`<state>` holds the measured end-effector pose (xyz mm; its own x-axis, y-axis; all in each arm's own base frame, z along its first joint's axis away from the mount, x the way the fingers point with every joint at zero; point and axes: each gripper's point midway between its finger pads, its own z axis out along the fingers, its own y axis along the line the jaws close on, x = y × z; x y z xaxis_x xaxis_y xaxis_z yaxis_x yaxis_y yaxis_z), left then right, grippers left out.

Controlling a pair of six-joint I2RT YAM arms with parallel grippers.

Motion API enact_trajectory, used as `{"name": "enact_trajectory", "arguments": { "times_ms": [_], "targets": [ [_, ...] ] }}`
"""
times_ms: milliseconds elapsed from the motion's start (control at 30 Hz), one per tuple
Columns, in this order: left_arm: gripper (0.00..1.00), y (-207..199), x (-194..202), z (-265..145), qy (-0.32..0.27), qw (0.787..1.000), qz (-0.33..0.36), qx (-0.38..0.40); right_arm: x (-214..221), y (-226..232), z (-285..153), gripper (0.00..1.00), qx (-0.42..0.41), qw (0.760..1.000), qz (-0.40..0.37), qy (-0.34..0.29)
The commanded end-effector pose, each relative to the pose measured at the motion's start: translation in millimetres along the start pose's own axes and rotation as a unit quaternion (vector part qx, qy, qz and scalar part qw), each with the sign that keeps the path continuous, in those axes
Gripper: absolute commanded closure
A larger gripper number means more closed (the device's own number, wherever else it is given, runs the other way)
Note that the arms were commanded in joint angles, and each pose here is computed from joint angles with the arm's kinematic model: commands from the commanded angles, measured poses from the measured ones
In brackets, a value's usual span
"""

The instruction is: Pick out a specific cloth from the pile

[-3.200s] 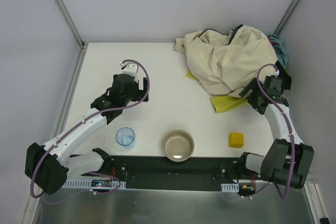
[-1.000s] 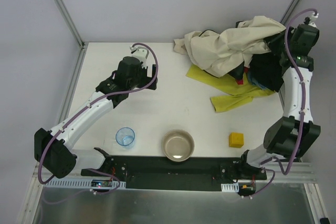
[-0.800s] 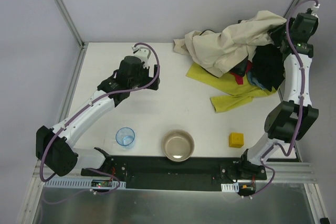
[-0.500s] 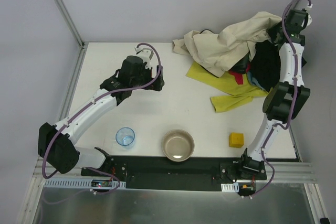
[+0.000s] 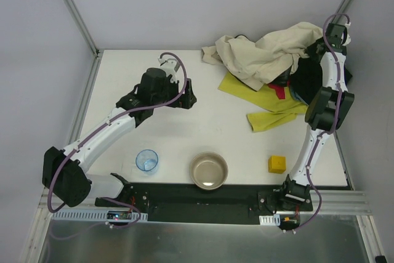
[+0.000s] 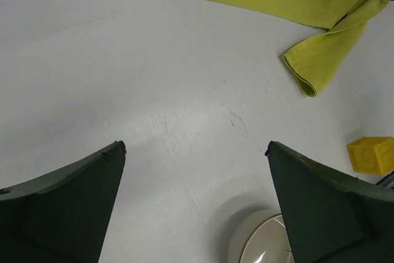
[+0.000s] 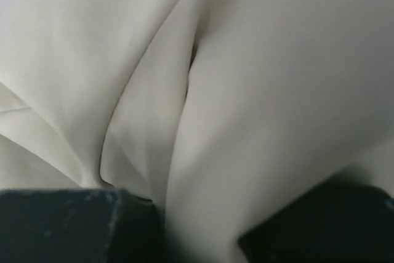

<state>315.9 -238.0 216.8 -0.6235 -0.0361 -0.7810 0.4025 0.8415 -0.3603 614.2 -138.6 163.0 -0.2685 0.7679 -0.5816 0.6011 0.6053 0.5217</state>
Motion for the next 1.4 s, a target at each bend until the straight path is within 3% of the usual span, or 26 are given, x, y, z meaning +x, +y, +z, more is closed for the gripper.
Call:
{"name": "enact_trajectory", "arguments": {
  "times_ms": [0, 67, 200, 267, 533, 700, 1033, 1367],
  "targets": [
    [0.01, -18.4, -16.7, -18.1, -0.040, 0.999, 0.000, 0.032, 56.4, -27.0, -15.2, 0.77, 0.045, 0.993, -0.039, 0.106],
    [0.01, -17.8, -15.6, -19.1, -0.040, 0.999, 0.000, 0.032, 46.5, -15.9, -35.2, 0.64, 0.028, 0.994, -0.060, 0.090],
    [0.01, -15.6, -15.2, -21.8, -0.045, 0.999, -0.005, 0.026, 24.7, 3.3, -82.9, 0.13, -0.001, 0.995, -0.087, 0.048],
    [0.01, -13.7, -11.5, -21.5, -0.041, 0.999, -0.008, 0.023, 11.9, 12.3, -114.9, 0.00, -0.011, 0.995, -0.100, 0.021],
    [0.01, -13.9, -5.4, -22.0, -0.035, 0.999, -0.011, 0.027, 1.7, 7.1, -193.1, 0.04, -0.021, 0.993, -0.108, -0.028],
    [0.01, -13.5, -2.0, -19.5, -0.029, 0.999, -0.012, 0.028, 33.0, -5.3, -216.7, 0.04, -0.048, 0.993, -0.107, -0.008],
    [0.01, -19.2, 4.3, -11.8, -0.010, 0.999, -0.015, 0.043, 143.1, -73.2, -164.3, 0.04, 0.015, 0.985, -0.139, 0.101],
    [0.01, -19.9, 7.4, -5.4, 0.001, 0.999, -0.015, 0.047, 158.6, -94.0, -106.3, 0.04, 0.123, 0.962, -0.209, 0.125]
  ]
}}
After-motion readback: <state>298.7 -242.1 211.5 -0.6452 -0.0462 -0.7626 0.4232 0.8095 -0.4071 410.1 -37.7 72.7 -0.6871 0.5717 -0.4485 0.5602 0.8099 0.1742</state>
